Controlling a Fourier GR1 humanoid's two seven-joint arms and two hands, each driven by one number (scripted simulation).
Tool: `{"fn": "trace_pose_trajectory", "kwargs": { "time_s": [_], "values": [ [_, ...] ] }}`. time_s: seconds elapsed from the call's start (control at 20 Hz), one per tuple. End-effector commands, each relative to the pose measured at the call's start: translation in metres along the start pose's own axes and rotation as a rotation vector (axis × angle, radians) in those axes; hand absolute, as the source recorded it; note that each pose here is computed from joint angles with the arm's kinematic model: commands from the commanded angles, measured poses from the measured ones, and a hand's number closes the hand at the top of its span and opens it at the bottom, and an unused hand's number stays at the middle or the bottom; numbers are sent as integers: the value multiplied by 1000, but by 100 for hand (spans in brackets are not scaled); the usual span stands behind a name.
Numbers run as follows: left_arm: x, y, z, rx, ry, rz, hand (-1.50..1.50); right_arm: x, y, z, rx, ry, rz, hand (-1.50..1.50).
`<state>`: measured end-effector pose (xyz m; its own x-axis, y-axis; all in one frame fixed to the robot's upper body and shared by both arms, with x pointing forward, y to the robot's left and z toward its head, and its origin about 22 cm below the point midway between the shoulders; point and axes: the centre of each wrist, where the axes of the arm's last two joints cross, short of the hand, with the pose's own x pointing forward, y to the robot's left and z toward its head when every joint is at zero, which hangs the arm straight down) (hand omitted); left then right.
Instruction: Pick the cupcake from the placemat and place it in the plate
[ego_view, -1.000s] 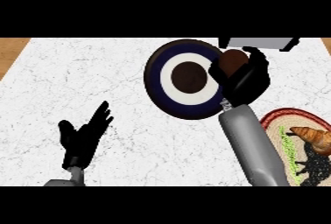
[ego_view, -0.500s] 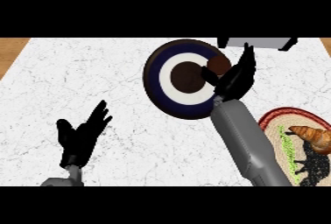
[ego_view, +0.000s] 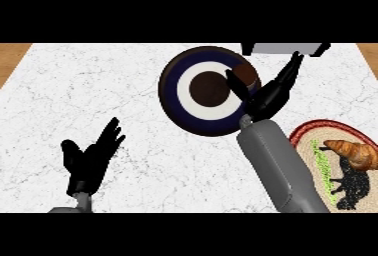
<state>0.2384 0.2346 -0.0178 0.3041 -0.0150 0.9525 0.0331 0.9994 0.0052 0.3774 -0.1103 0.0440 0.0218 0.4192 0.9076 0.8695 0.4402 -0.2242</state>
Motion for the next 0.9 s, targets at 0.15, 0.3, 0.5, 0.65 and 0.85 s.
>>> {"fn": "trace_pose_trajectory", "kwargs": {
  "time_s": [0.15,0.3,0.5,0.65,0.85],
  "values": [
    [-9,-10,-1,10,58,15,0,3,-37,57,80,46,-233,-150],
    [-19,5,9,18,74,10,0,-10,-60,77,132,39,-235,-150],
    [-10,-12,0,1,80,14,0,-25,-90,115,237,47,-222,-150],
    [-19,12,2,37,63,-8,0,-42,-110,140,260,17,-176,-150],
    [-1,-7,-1,6,82,22,0,-53,-113,148,293,20,-132,-150]
  ]
}}
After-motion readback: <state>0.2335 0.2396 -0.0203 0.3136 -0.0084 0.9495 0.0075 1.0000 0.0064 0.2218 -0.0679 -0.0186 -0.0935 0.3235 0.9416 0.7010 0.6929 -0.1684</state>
